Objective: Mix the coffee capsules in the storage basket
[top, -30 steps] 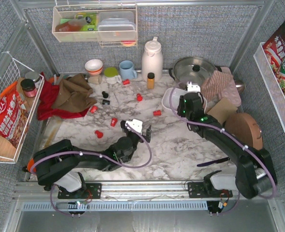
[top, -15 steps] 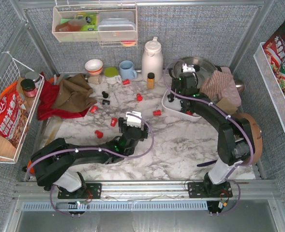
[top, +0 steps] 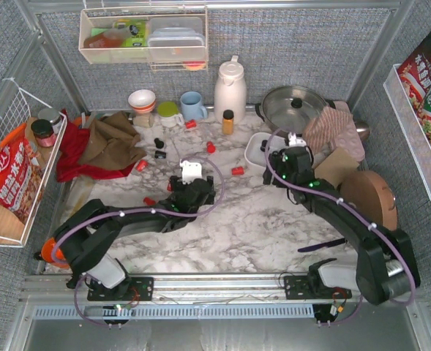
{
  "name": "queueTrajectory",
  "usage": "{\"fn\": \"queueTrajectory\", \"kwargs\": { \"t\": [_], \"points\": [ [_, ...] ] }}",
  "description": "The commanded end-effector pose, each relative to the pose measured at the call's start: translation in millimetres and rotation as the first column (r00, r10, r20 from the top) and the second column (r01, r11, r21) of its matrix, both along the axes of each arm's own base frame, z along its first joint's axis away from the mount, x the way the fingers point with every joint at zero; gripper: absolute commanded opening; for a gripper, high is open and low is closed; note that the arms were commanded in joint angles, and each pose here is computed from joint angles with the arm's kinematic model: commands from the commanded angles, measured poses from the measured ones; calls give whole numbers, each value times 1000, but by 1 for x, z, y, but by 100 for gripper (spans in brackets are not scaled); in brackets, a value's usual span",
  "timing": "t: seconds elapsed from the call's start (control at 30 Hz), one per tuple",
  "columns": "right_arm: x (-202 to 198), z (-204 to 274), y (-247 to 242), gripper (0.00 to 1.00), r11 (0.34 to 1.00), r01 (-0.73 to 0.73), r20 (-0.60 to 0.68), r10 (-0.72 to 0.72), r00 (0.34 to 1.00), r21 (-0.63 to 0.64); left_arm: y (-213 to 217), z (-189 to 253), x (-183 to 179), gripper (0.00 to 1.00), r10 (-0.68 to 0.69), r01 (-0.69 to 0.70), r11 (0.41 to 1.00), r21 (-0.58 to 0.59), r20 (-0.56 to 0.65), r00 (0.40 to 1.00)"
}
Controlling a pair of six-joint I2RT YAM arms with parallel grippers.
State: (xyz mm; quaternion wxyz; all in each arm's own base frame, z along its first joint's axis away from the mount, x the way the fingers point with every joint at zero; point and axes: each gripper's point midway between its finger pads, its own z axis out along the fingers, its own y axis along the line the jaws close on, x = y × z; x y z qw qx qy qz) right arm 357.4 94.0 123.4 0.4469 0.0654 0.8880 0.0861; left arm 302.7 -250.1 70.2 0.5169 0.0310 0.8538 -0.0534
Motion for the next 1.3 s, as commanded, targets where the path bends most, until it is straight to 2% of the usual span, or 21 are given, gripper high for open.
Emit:
{"fn": "queueTrajectory", "kwargs": {
  "t": [0.0, 0.27, 0.57, 0.6, 0.8, 0.9, 0.97, 1.13, 1.27],
  "points": [
    [-16, 9, 7, 74, 997, -28, 38, 26, 999, 66, -4, -13, 3, 99, -15, 17, 999, 35, -68, 998],
    [-24, 31, 7, 74, 996, -46, 91, 39, 995, 77, -10, -40, 16, 97, -6, 26, 993, 113, -175, 985],
    [-25, 31, 10, 74, 994, -64, 82, 57, 995, 86, -17, -56, 18, 84, -25, 61, 986, 156, -220, 975],
    [-25, 31, 11, 74, 994, -66, 81, 59, 995, 87, -17, -57, 18, 82, -24, 61, 985, 163, -223, 974],
    [-25, 31, 12, 74, 993, -74, 77, 67, 995, 89, -15, -57, 19, 50, -23, 69, 979, 190, -234, 972],
    [-26, 32, 14, 74, 992, -84, 76, 77, 994, 93, -18, -51, 19, 41, -44, 83, 983, 167, -223, 974],
    [-26, 33, 16, 74, 991, -93, 77, 85, 993, 97, -23, -43, 19, 38, -71, 99, 986, 132, -203, 977],
    [-27, 36, 26, 74, 981, -155, 79, 146, 986, 117, -43, -1, 15, 38, -217, 217, 976, -8, -86, 972],
    [-31, 46, 53, 73, 938, -288, 103, 273, 957, 191, -58, 31, 1, 39, -368, 373, 922, -102, 60, 928]
  ]
}}
